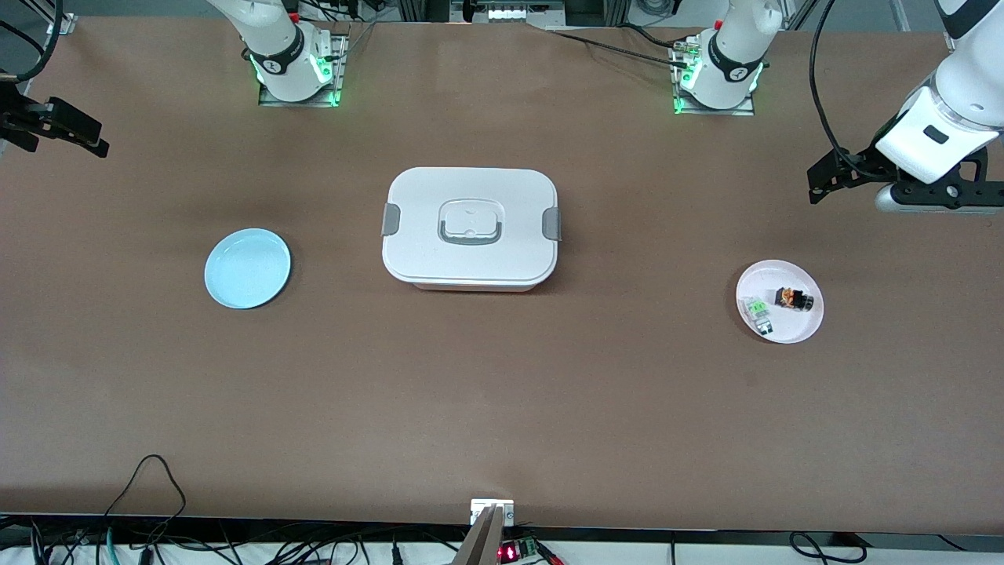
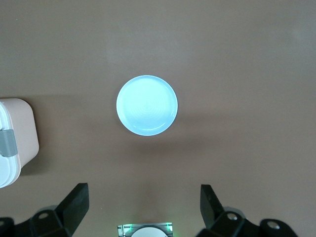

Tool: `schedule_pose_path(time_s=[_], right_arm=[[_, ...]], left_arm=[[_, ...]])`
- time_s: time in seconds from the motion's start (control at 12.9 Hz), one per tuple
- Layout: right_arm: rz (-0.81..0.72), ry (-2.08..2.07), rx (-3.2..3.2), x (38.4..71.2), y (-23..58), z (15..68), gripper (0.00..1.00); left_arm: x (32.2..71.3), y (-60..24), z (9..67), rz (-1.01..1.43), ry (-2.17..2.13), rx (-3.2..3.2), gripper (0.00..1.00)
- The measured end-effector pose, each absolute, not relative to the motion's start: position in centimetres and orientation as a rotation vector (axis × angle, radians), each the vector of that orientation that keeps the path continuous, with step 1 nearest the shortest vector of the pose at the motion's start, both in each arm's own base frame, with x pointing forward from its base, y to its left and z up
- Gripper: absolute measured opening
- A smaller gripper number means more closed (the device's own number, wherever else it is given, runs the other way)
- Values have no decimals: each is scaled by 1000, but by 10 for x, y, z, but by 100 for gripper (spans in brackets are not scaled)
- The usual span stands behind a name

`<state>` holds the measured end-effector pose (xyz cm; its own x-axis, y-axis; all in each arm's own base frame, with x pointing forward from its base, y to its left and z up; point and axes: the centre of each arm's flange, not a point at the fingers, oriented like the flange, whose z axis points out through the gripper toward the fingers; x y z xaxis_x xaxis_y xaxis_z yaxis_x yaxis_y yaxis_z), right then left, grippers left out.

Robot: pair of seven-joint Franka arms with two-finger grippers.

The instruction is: Transfer orange switch to right arm and place

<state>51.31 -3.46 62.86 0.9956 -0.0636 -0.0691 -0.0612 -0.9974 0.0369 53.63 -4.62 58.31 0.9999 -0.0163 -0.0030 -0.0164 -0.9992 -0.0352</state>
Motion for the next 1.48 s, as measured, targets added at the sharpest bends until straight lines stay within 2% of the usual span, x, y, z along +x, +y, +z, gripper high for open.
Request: schedule_pose_path(time_s=[1.48], right_arm=[[-116, -95, 3103, 514, -34, 626, 100]], left_arm=[[541, -46, 582, 4, 25, -3107, 100]])
